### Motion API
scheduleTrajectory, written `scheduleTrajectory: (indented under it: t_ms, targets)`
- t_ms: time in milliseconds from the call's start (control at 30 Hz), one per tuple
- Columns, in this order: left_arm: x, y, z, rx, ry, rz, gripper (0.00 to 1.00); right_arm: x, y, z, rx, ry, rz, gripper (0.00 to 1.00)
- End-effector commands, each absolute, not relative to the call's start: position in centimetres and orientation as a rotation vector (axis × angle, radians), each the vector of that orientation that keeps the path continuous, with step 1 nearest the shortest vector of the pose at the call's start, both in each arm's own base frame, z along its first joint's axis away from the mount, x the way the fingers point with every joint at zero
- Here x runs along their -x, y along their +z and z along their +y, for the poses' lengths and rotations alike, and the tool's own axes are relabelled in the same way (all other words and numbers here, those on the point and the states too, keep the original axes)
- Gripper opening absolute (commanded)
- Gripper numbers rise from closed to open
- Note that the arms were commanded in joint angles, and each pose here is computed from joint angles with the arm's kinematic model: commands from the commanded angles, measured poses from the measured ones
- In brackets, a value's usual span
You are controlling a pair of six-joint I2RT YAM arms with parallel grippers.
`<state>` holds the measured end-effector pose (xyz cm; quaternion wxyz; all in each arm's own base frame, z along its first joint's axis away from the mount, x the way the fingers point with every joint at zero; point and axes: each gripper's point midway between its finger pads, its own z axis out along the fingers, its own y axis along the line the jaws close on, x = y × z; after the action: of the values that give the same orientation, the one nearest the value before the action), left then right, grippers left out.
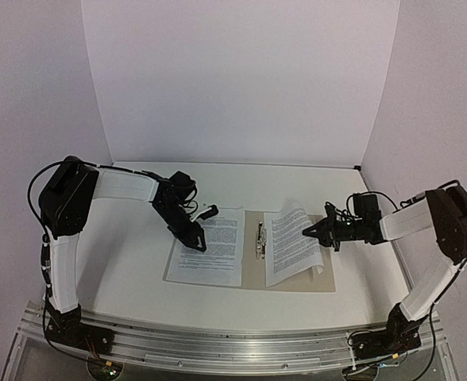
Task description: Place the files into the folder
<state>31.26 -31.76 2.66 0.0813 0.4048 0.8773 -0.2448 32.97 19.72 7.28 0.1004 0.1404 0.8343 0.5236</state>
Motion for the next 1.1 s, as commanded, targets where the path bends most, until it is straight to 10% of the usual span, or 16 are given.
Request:
scheduleTrajectory:
  t_ms: [0, 1067]
  targets:
    - [-31.5, 2.7, -31.9, -1.203, -0.73, 2.607, 0.41, -32.6, 9.5, 20.1, -0.355, 1.603, 2.384, 0.09]
    - [-31.6, 2.9, -31.9, -1.204, -0.729, 2.604, 0.41, -32.7, 4.8, 20.2, -0.289, 1.385, 2.566, 0.18]
